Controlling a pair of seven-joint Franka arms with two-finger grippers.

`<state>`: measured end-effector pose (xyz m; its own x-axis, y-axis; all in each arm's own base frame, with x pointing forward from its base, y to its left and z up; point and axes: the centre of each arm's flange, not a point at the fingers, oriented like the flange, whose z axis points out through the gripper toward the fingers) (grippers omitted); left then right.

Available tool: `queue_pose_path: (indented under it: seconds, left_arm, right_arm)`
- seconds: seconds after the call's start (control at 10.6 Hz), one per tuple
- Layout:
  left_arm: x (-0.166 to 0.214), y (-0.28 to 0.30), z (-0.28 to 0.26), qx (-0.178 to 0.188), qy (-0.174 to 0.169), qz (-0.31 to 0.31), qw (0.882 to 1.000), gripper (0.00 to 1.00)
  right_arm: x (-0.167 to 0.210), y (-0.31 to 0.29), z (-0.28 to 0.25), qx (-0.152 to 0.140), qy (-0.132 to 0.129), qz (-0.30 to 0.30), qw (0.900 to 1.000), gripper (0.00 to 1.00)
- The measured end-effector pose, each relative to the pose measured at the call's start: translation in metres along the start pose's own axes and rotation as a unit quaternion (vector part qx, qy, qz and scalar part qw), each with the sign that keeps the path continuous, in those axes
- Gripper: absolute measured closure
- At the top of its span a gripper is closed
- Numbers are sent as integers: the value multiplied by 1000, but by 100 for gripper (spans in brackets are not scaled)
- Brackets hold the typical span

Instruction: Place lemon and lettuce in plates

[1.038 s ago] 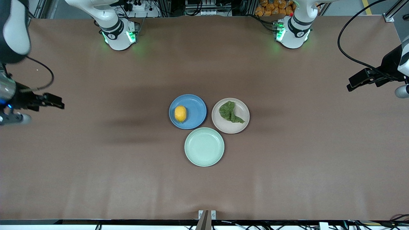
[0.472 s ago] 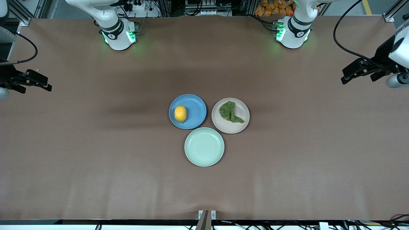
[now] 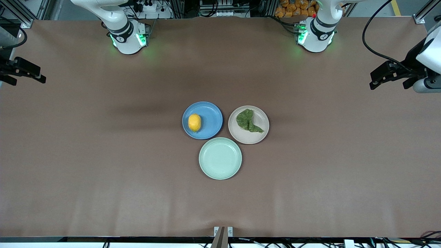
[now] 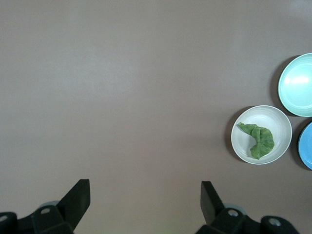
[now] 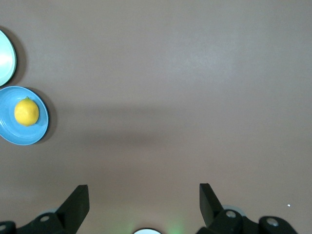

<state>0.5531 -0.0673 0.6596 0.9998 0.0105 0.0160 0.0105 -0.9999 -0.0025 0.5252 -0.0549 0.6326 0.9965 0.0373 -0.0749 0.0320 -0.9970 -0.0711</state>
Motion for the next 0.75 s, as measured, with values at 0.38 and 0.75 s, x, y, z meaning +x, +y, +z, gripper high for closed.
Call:
queue_pose_path:
  seconds: [0.38,0.75]
  left_arm:
    - [0,-1,0,0,0,0,1000,0]
    - [0,-2,0,0,0,1,1000,0]
  right_arm:
    - [-3,-6,4,2,-23,-5,1000,0]
    - [4,-13,7,-3,-26,-11,1000,0]
